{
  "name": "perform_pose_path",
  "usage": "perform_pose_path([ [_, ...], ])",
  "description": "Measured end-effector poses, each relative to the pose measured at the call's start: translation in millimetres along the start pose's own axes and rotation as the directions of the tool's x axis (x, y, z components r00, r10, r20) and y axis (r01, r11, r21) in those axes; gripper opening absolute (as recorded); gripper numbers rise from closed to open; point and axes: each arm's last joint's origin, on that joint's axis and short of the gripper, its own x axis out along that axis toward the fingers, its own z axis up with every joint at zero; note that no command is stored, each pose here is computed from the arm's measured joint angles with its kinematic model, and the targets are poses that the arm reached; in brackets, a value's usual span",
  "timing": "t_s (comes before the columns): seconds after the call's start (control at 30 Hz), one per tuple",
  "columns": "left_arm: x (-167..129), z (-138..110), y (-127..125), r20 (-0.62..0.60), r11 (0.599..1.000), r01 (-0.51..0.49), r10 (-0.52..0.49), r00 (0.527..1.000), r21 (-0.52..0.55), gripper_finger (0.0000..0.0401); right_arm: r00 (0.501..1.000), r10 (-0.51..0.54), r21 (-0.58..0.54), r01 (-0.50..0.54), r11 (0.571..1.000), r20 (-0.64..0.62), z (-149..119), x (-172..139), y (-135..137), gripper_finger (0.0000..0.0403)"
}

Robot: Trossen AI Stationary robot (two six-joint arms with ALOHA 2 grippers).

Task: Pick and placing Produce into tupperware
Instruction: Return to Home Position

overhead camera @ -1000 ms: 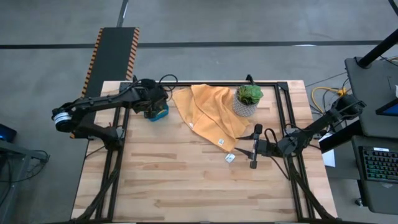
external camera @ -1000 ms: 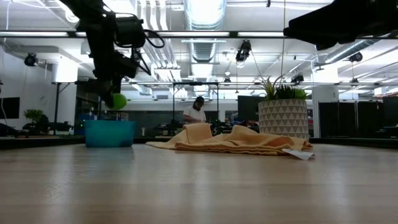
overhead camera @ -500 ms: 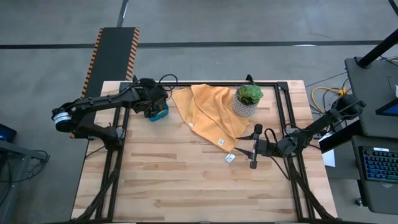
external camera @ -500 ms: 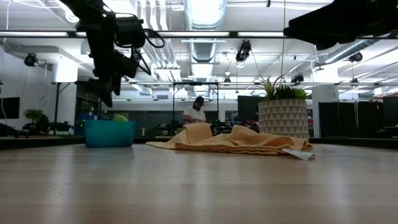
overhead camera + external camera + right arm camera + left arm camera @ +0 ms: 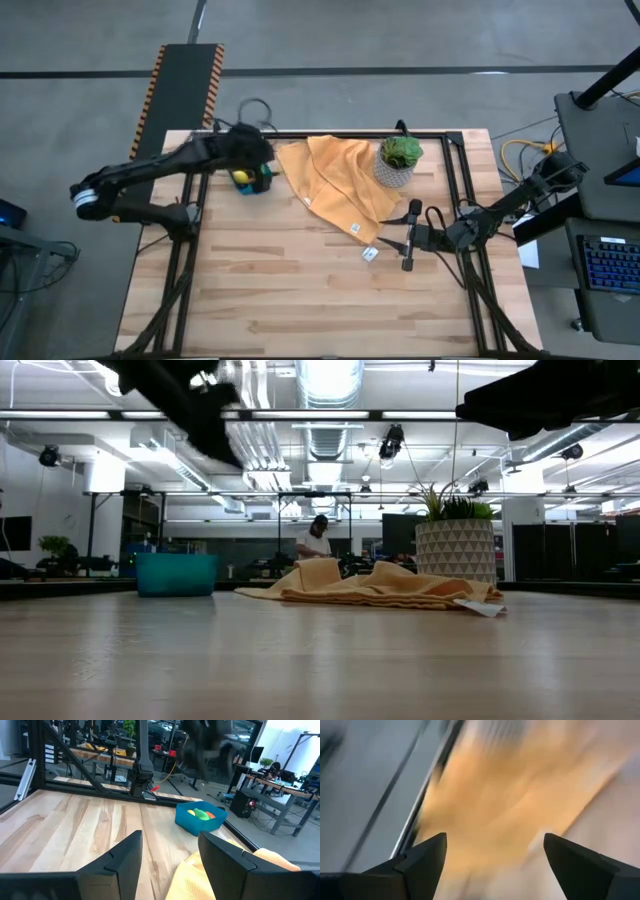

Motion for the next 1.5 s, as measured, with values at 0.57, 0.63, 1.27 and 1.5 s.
perform_pose_path([
  [0.57, -50.1, -65.5, -43.3, 0.762, 0.963, 0.271, -0.182, 0.621, 0.009, 0.0317, 1.000, -0.003, 0.021, 0.003, 1.000, 0.012, 5.3, 1.5, 0.4, 0.0187],
  [0.63, -48.8, -82.1, -47.3, 0.766, 0.960, 0.279, -0.154, 0.625, -0.035, 0.0311, 0.999, -0.029, 0.030, 0.029, 0.999, 0.018, 8.6, 1.7, -0.7, 0.0187],
  [1.27, -75.3, -137.3, -60.6, 0.775, 0.969, 0.247, -0.133, 0.618, -0.030, 0.0009, 0.957, 0.224, -0.009, -0.227, 0.974, 0.186, 32.6, -9.4, -5.1, 0.0015],
  [1.5, -73.3, -136.4, -60.4, 0.764, 0.972, 0.233, -0.134, 0.631, -0.022, 0.0001, 0.922, 0.308, -0.007, -0.316, 0.949, 0.236, 35.4, 3.2, -29.0, 0.0008],
])
